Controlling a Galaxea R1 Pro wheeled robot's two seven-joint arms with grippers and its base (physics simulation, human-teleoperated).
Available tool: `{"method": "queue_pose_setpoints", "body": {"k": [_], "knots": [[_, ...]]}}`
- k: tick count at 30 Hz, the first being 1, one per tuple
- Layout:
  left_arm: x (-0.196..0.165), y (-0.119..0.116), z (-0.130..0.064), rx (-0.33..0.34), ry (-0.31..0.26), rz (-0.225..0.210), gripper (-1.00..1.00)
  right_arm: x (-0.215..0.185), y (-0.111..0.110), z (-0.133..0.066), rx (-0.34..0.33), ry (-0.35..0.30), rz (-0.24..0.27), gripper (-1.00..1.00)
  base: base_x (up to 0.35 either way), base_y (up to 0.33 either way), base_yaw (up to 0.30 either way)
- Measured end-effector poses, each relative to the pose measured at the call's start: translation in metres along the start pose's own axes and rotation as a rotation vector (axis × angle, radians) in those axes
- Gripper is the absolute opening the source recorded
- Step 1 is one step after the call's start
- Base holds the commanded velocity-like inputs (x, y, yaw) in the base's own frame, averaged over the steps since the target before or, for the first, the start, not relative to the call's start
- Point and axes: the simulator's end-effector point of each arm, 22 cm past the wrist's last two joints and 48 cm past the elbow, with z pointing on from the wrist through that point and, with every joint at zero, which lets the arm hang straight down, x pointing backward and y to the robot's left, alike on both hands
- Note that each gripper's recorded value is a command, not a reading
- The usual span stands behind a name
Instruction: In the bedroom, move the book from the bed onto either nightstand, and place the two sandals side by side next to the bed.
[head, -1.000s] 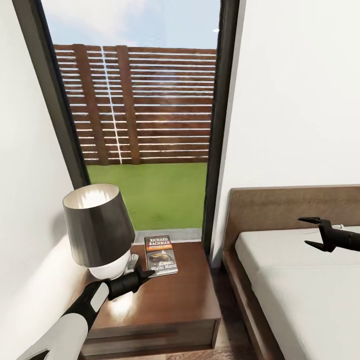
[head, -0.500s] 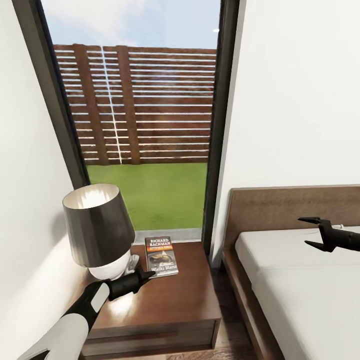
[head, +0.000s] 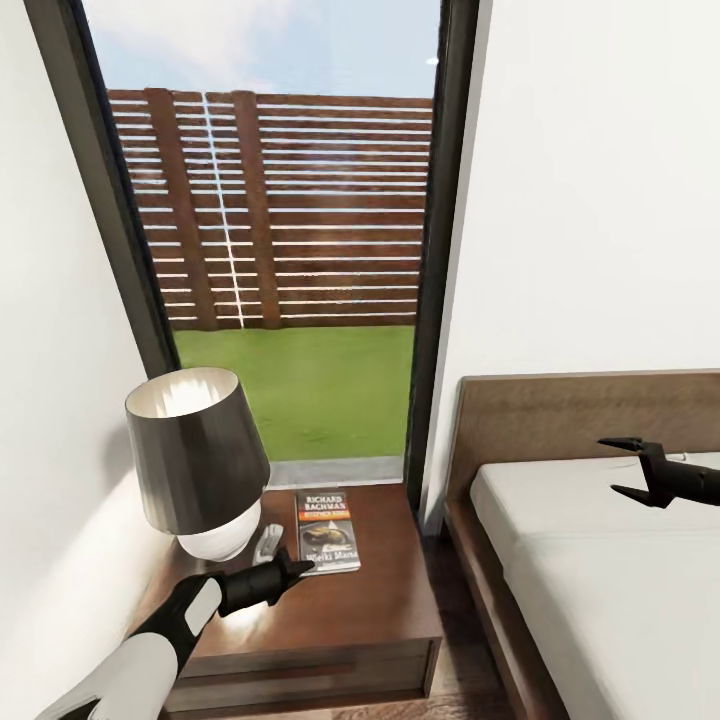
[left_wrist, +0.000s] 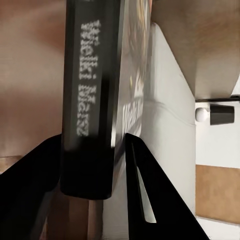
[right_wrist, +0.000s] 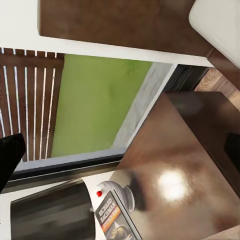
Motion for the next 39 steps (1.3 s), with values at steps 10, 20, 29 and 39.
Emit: {"method": "queue_pose_setpoints", "body": {"k": [10,20,29,39], "knots": [[0.008,0.007,0.0,-0.028,0.03,0.022,-1.0,-0.009,0.01,-0.012,-0.016,-0.008,-0.024,1.0,0.0,0.0,0.0],[0.009,0.008,0.001,-0.033,0.031,0.026,-1.0,-0.02,0.047,-0.028,-0.065,-0.016,-0.134,1.0,0.0,0.0,0.0],[0.009,0.008,0.001,-0.035,0.033,0.029,-1.0,-0.029,0.081,-0.054,-0.094,-0.034,-0.265,1.0,0.0,0.0,0.0],[0.01,0.009,0.002,-0.038,0.035,0.03,-1.0,-0.04,0.094,-0.075,-0.098,-0.06,-0.313,1.0,0.0,0.0,0.0]]}}
